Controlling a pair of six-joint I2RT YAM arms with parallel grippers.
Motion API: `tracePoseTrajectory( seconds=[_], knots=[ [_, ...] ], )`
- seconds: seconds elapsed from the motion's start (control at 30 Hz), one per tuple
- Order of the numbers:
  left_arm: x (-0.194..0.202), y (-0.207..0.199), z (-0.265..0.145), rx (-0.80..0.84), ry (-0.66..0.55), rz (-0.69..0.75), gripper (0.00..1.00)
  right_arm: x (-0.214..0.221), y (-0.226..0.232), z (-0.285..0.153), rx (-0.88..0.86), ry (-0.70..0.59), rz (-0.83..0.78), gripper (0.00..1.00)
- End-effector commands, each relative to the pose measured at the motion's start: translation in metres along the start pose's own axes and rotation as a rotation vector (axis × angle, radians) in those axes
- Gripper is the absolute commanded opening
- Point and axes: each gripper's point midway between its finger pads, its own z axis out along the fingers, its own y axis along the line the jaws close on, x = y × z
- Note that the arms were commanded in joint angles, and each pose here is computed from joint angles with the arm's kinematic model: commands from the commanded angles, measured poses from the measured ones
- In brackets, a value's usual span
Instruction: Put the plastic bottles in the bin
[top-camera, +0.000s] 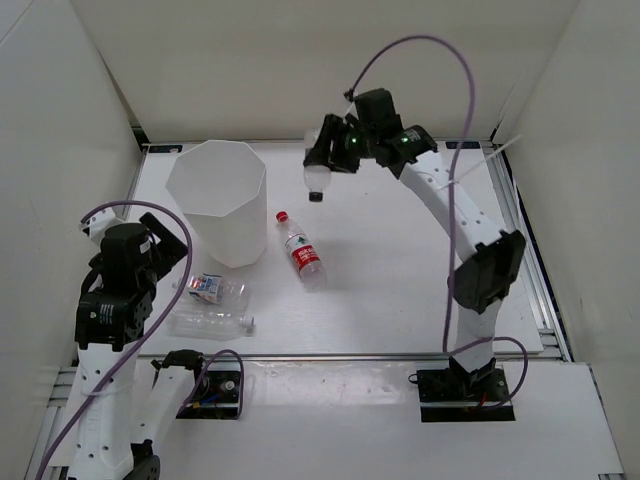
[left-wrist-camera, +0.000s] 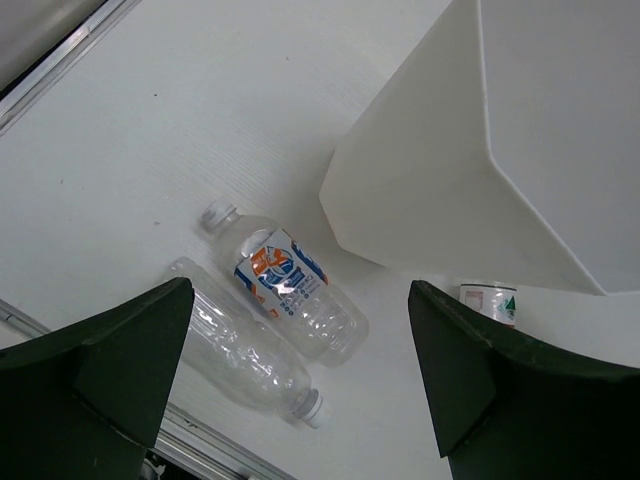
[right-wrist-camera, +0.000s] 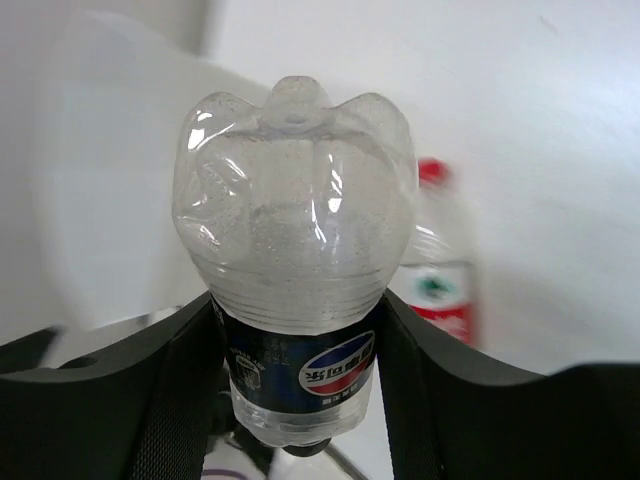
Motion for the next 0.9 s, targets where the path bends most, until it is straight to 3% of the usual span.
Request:
tracePoseTrajectory(
  seconds=[0.0, 0.2, 0.53, 0.7, 0.8, 0.83, 0.87],
  knots=[
    [-0.012, 0.000, -0.015, 0.011, -0.034, -0.033, 0.99, -0.033, 0.122, -0.062, -0.335, -0.185, -0.115, 0.14],
    [-0.018, 0.000, -0.030, 0.023, -0.012, -0.008, 0.99, -0.056, 0.210, -0.076, -0.553, -0.333, -0.245, 0.20],
    [-0.012, -0.008, -0.035, 0.054, 0.069, 0.063, 0.99, -0.077, 0.252, -0.051, -0.567, -0.593, -0.346, 0.31],
    [-0.004, -0.016, -0.027, 0.082, 0.099, 0.063, 0.99, -0.070, 0.251, -0.033, -0.553, -0.593, -0.437, 0.36],
    [-0.002, -0.020, -0.019, 0.079, 0.102, 0.036, 0.99, -0.051, 0.244, -0.018, -0.507, -0.536, -0.501, 0.51],
    [-0.004, -0.022, -0.019, 0.083, 0.096, 0.019, 0.99, -0.051, 0.243, -0.023, -0.499, -0.532, -0.512, 0.73],
    [0.000, -0.020, -0.013, 0.066, 0.101, 0.007, 0.99, -0.044, 0.234, -0.017, -0.467, -0.499, -0.532, 0.85]
  ],
)
